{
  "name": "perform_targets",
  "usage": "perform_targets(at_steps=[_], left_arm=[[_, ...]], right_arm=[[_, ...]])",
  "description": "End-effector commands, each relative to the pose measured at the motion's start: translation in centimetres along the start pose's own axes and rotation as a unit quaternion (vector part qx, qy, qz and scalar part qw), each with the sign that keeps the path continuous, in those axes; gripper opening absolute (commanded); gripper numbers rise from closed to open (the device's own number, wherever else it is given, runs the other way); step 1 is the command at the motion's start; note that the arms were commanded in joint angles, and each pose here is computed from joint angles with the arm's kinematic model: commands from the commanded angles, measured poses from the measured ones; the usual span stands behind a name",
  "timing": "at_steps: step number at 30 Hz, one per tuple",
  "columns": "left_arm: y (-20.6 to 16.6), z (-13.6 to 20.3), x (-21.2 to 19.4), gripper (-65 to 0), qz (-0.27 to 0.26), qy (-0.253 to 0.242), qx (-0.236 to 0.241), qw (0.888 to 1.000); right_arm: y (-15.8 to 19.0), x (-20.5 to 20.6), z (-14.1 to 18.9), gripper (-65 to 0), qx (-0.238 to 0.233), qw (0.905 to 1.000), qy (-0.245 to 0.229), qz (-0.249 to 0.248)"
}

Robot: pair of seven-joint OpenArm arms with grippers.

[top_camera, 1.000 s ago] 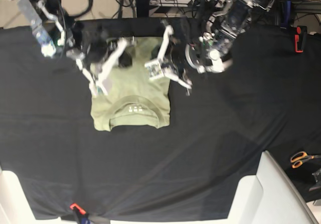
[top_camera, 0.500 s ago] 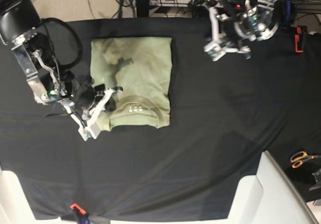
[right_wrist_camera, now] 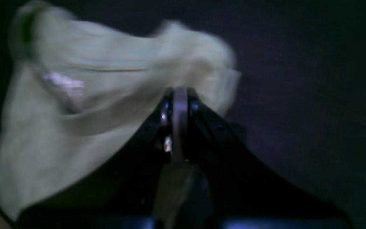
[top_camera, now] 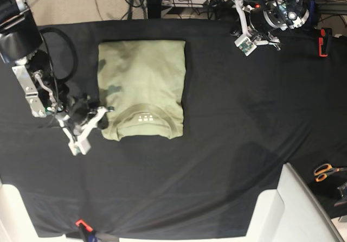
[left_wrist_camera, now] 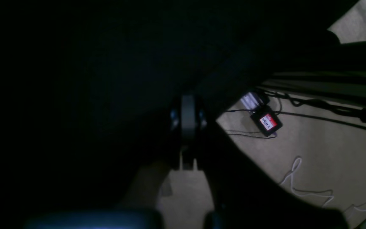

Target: Fold the T-shirt properly

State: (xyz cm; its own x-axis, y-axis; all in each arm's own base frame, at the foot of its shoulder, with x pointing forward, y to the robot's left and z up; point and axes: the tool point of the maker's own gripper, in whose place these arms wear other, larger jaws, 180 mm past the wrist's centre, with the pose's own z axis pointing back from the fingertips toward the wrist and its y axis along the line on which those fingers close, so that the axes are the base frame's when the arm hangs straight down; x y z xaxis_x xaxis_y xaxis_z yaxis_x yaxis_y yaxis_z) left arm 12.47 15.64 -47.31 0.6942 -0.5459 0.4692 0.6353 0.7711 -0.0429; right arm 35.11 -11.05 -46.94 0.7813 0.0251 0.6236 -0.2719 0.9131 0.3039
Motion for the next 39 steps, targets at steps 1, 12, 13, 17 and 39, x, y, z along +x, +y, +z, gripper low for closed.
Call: perform_targets(at_steps=[1, 12, 13, 17, 39], left_arm=[[-0.1, 0.2, 0.4, -65.0, -0.001, -0.011, -0.002, 1.0], [-0.6, -0.5, -1.3, -65.0, 0.02, 0.006, -0.014, 1.0], [-0.7, -0.5, -1.3, -65.0, 0.02, 0.006, -0.015, 1.0], [-1.6, -0.1, -1.8, -65.0, 0.02, -0.001, -0.021, 1.0], [-14.5, 3.1, -18.2, -65.0, 0.209, 0.065, -0.119, 0.969]], right_arm=[[-0.6, 2.2, 0.2, -64.4, -0.003, 0.9995, -0.031, 0.003], [-4.5, 4.7, 3.3, -64.4, -0.082, 0.9872, -0.133, -0.033], [-5.0, 5.3, 4.8, -64.4, -0.098, 0.9815, -0.16, -0.038], [-5.1, 4.7, 8.8, -64.4, -0.121, 0.975, -0.184, -0.03], [0.8, -28.3, 20.4, -64.4, -0.15, 0.9426, 0.244, -0.171]])
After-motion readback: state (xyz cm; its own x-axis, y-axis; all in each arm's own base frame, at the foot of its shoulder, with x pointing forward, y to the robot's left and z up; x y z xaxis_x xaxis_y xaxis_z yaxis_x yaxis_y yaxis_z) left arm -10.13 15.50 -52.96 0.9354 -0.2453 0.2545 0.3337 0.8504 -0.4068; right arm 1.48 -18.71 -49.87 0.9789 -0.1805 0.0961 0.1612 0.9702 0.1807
